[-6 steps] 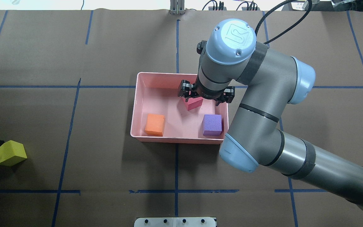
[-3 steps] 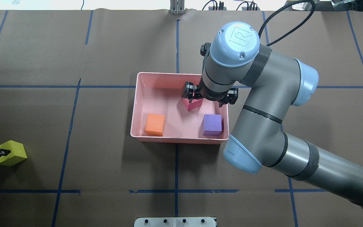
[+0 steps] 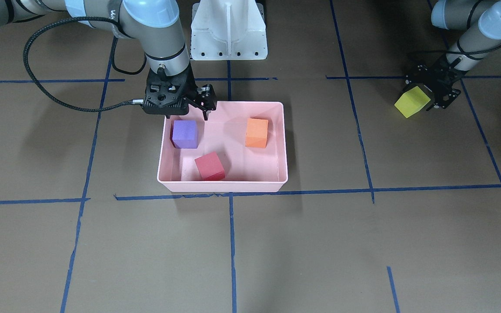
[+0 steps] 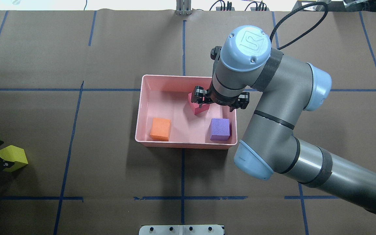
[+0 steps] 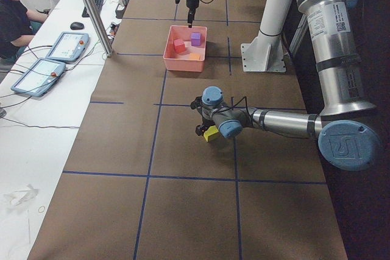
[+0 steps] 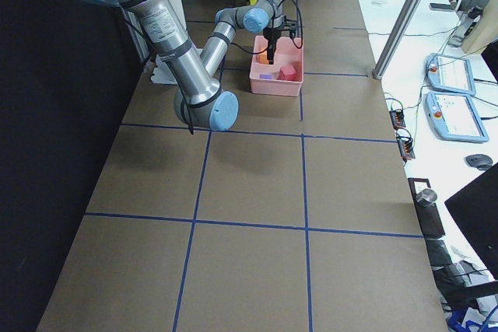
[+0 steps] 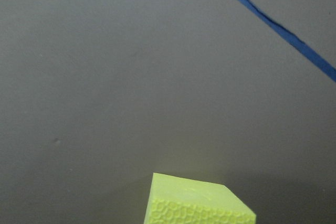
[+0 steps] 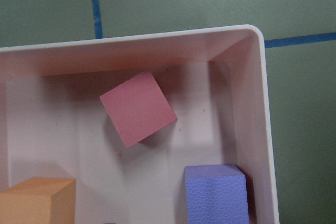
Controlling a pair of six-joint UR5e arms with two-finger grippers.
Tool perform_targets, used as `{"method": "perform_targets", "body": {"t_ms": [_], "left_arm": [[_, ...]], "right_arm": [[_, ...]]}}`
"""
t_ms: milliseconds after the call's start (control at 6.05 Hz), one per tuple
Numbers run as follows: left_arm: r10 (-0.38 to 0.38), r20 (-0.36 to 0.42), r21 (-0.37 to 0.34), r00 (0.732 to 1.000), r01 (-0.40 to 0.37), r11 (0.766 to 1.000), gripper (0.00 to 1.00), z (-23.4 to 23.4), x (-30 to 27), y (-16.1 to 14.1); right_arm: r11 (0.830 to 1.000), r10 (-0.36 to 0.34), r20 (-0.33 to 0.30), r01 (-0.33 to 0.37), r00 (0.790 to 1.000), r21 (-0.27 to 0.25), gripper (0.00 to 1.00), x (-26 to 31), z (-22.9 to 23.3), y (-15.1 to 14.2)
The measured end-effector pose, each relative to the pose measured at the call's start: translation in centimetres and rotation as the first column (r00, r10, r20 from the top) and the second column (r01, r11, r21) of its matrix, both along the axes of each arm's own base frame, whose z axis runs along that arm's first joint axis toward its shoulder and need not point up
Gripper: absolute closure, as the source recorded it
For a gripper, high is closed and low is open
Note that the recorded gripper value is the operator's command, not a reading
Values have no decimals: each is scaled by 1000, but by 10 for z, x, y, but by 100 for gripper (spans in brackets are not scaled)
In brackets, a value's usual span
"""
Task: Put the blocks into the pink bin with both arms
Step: 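Grasp the yellow-green cube with the left gripper while the right gripper hovers over the bin, then carry the yellow-green cube into the bin beside the orange cube while the right arm withdraws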
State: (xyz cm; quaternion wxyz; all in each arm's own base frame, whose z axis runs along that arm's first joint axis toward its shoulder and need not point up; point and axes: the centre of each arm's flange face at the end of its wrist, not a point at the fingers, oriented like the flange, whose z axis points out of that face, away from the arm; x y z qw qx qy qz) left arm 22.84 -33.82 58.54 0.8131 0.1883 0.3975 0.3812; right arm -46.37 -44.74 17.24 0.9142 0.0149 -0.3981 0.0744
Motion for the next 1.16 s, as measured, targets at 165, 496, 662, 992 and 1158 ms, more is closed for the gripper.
{"method": "perform_targets", "body": {"t_ms": [165,496,662,992,1158], "left_arm": [[8,4,-12,1000,-8,1000,33,3,5,3],[2,6,-38,1000,-1,999,43,2,11,4],[-12,1,-53,1000,12,999,43,-2,13,3],[-30,-43,-107,999,26,994,42,-34,20,-2],[-68,-48,-145,997,60,988,41,-75,23,-18]], "right_arm": [[1000,1,-3,-1,1000,-1,0,0,3,0],[1000,-5,-4,5,1000,6,0,1,4,-1],[999,-17,-1,17,1000,27,0,8,2,-5],[995,-60,-3,60,998,76,0,42,13,-30],[989,-103,-15,104,995,108,0,69,31,-48]]}}
